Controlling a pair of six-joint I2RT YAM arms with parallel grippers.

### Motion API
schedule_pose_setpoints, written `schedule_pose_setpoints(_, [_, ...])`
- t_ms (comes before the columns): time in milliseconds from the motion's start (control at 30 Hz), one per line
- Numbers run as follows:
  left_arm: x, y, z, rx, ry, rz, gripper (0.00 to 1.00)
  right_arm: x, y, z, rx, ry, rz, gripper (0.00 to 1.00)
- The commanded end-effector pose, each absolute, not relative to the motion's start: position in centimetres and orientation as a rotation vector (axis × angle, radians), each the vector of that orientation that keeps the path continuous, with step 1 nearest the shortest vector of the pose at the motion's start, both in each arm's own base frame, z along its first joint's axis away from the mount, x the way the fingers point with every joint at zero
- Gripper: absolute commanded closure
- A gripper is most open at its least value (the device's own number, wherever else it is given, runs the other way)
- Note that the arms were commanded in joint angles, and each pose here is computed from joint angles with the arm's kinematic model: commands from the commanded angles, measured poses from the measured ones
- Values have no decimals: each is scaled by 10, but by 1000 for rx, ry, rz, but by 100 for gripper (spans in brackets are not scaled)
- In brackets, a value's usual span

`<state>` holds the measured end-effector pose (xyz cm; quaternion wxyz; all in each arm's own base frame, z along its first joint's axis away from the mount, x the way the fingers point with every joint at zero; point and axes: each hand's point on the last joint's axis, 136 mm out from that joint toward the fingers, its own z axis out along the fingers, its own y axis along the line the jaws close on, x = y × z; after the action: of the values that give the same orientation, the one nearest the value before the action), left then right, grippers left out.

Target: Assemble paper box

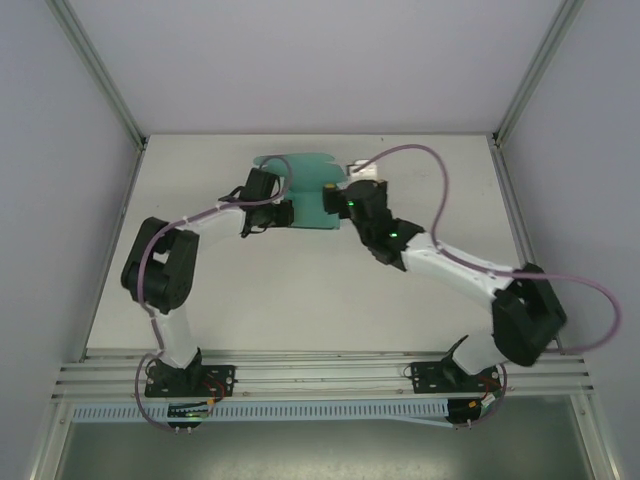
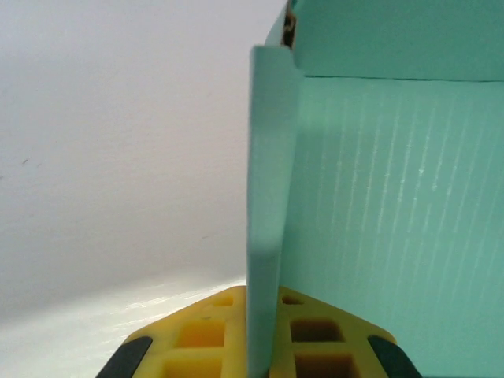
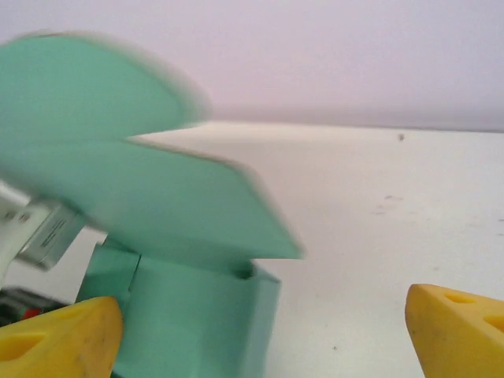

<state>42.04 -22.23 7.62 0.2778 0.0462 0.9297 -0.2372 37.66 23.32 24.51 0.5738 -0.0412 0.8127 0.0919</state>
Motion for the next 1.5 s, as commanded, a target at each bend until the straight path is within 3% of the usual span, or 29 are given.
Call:
schedule_pose_setpoints(0, [415, -245, 155, 228, 2187, -950, 100, 373, 173, 233, 115, 1932, 234, 3])
schedule_pose_setpoints(133, [393, -249, 201, 348, 1978, -1025, 100, 365, 149, 221, 181, 1935, 431, 2])
schedule_pose_setpoints(400, [367, -271, 243, 489, 1832, -1264, 100, 384, 219, 198, -63, 2006, 770, 3])
schedule_pose_setpoints(567, [367, -276, 241, 520, 1845, -1288, 100, 398, 269, 213, -180, 1915, 1047, 4])
schedule_pose_setpoints(767, [366, -279, 232, 534, 1895, -1306, 100, 414, 278, 232, -227, 1857, 1029, 4])
schedule_pose_setpoints(1067, [392, -270, 203, 387, 2065, -1177, 100, 400, 296, 227, -307, 1866, 1171, 4])
schedule_pose_setpoints(1167, [396, -260, 192, 356, 2105, -1076, 100, 410, 273, 213, -167, 1945, 1054, 4])
schedule_pose_setpoints(1267, [403, -240, 180, 287, 2136, -912, 100, 414, 215, 190, 44, 2042, 723, 4])
schedule_pose_setpoints(1367, [413, -214, 159, 186, 2221, -707, 100, 395, 171, 191, 129, 2085, 466, 4])
schedule_pose_setpoints(1467, [414, -199, 129, 143, 2343, -567, 100, 373, 170, 203, 58, 2115, 340, 7])
